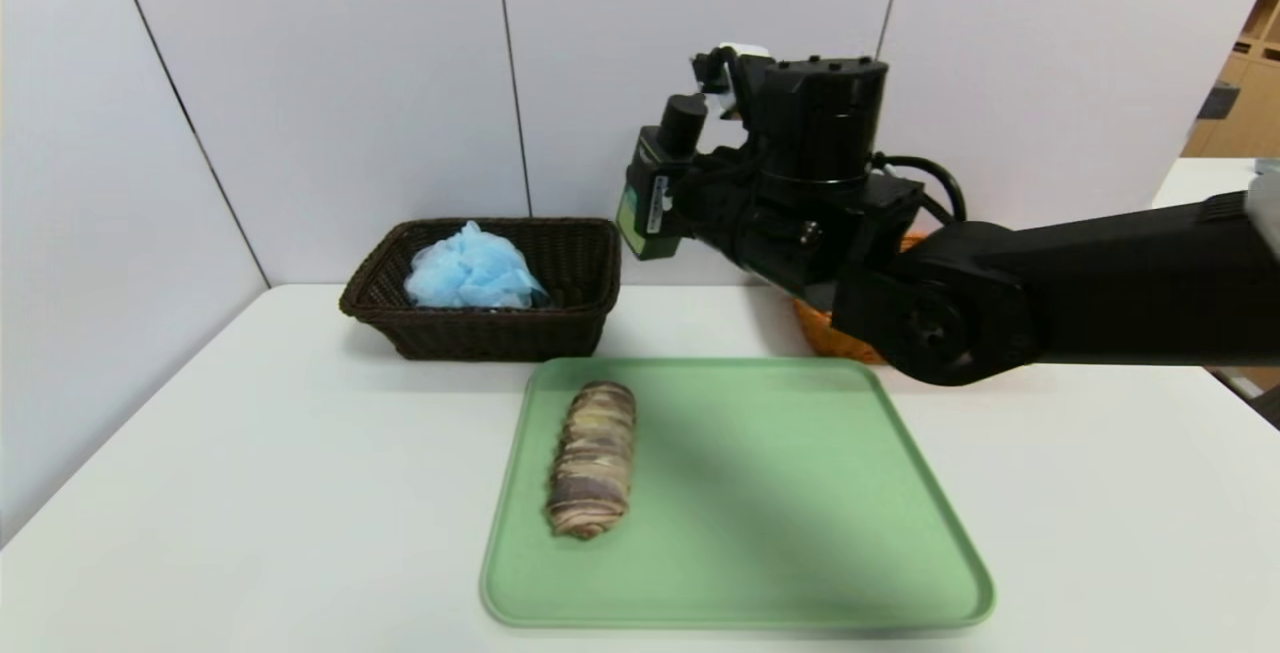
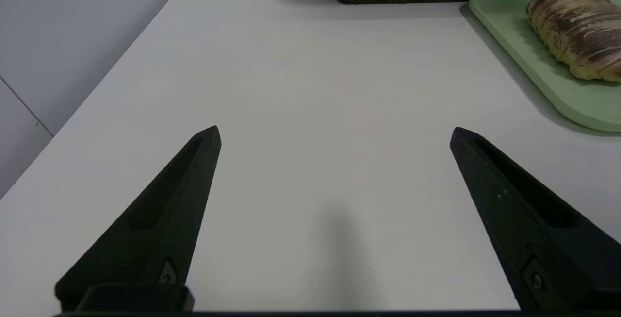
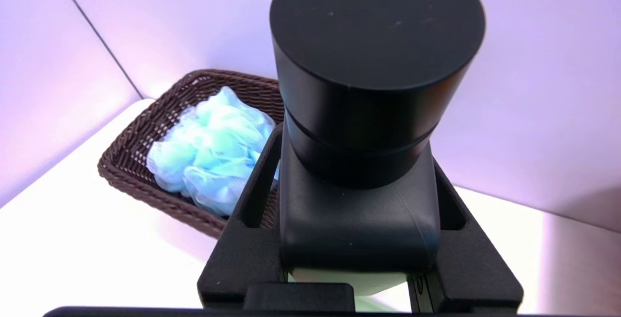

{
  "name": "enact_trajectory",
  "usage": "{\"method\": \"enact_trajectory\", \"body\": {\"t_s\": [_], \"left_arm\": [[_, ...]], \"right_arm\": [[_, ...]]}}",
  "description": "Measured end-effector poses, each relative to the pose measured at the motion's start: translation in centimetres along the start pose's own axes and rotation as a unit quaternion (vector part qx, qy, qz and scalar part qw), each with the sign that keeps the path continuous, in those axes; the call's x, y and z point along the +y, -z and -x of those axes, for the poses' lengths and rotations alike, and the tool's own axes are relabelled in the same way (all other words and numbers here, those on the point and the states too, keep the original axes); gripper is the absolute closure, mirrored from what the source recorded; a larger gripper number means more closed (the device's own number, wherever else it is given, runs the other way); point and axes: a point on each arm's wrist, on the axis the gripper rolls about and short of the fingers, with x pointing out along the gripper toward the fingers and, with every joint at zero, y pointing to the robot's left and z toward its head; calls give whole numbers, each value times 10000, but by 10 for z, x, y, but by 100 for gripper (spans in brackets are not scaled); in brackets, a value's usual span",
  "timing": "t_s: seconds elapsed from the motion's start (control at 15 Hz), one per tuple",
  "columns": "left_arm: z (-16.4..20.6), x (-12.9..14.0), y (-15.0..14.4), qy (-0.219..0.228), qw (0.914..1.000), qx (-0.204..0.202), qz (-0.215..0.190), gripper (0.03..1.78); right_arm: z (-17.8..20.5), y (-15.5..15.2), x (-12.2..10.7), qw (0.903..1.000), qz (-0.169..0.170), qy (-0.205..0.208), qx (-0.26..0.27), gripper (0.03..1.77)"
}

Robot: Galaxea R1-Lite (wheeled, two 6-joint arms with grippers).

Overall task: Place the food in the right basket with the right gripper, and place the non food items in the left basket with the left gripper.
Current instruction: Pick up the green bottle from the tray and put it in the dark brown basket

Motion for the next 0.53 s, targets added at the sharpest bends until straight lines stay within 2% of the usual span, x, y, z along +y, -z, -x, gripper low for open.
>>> {"method": "enact_trajectory", "body": {"t_s": [0.53], "left_arm": [[0, 0, 0, -2, 10000, 0, 0, 12]], "right_arm": [[-52, 34, 33, 9995, -37, -282, -125, 117]]}}
